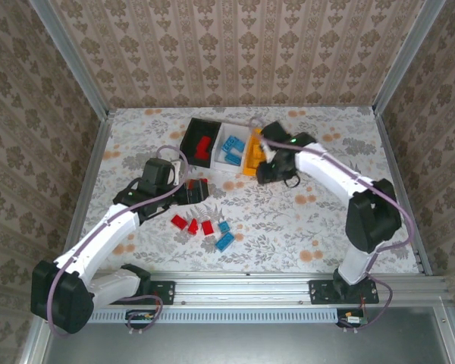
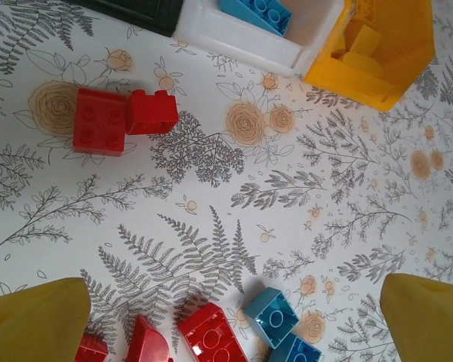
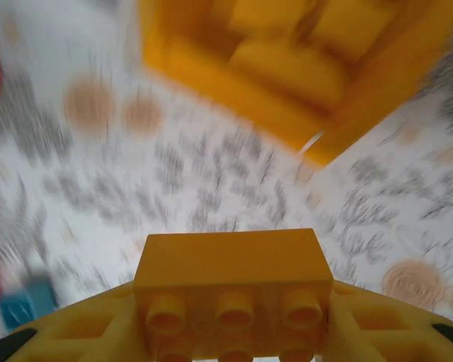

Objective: Sort the legos into containers by color

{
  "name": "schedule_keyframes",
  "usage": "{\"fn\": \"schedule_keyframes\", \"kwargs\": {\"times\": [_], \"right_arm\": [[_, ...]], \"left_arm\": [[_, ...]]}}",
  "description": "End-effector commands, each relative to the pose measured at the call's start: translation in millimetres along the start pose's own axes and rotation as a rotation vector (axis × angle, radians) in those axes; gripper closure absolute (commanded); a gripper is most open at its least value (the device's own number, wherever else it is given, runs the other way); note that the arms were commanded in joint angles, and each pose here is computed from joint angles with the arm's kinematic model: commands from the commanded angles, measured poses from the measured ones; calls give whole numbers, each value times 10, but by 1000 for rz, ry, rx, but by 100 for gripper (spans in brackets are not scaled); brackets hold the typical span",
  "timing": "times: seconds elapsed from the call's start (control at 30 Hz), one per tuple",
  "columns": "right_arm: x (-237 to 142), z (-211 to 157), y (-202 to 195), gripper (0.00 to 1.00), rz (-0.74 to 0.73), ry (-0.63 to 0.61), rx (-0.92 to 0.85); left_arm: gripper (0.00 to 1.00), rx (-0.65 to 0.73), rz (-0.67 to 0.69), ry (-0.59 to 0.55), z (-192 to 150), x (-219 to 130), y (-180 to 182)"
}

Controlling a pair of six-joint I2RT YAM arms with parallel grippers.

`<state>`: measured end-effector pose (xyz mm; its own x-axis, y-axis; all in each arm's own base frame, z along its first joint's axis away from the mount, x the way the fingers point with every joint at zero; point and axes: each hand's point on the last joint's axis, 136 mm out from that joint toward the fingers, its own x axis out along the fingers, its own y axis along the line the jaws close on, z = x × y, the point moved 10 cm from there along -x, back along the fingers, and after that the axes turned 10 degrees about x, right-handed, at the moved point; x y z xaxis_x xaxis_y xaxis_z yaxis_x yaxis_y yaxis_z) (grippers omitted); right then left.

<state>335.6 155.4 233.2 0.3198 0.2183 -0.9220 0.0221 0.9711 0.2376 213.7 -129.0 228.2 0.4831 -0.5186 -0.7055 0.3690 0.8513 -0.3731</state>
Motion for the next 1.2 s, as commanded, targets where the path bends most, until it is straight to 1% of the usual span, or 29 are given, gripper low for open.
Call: {"fn": "schedule_keyframes", "kwargs": {"times": [0.0,0.13,0.2,0.27,0.43,0.47,0.63,0.77,0.87,0.97,1.03,1.13,1.17], "right_arm": [[-18,272,-116,51,190,-43,385],[88,626,-204,51,310,-115,596],[198,770,-224,51,358,-117,689],[296,875,-221,52,365,-117,735],[523,1034,-209,50,357,-103,783],[551,1050,-210,48,352,-103,787],[588,1077,-210,33,340,-112,780],[547,1079,-207,30,343,-121,767],[462,1075,-194,30,359,-134,738],[281,1025,-89,29,417,-158,650],[157,966,79,28,458,-107,510],[25,674,354,26,408,-23,241],[18,543,434,24,394,22,160]], "left_arm": [[0,-15,-28,0,-23,-11,2],[0,-23,-31,0,-36,-24,1],[0,-24,-27,-4,-48,-37,6],[0,-24,-24,-3,-55,-45,12],[0,-26,-16,2,-75,-51,26],[0,-26,-14,7,-85,-46,31],[0,-25,-11,12,-94,-46,33],[0,-24,-15,10,-74,-40,26],[0,-26,-19,8,-58,-37,21],[0,-27,-15,7,-60,-39,23],[0,-46,2,-3,-40,-57,81],[0,-51,7,-7,-27,-76,92],[0,-50,9,-11,-14,-90,97]]}}
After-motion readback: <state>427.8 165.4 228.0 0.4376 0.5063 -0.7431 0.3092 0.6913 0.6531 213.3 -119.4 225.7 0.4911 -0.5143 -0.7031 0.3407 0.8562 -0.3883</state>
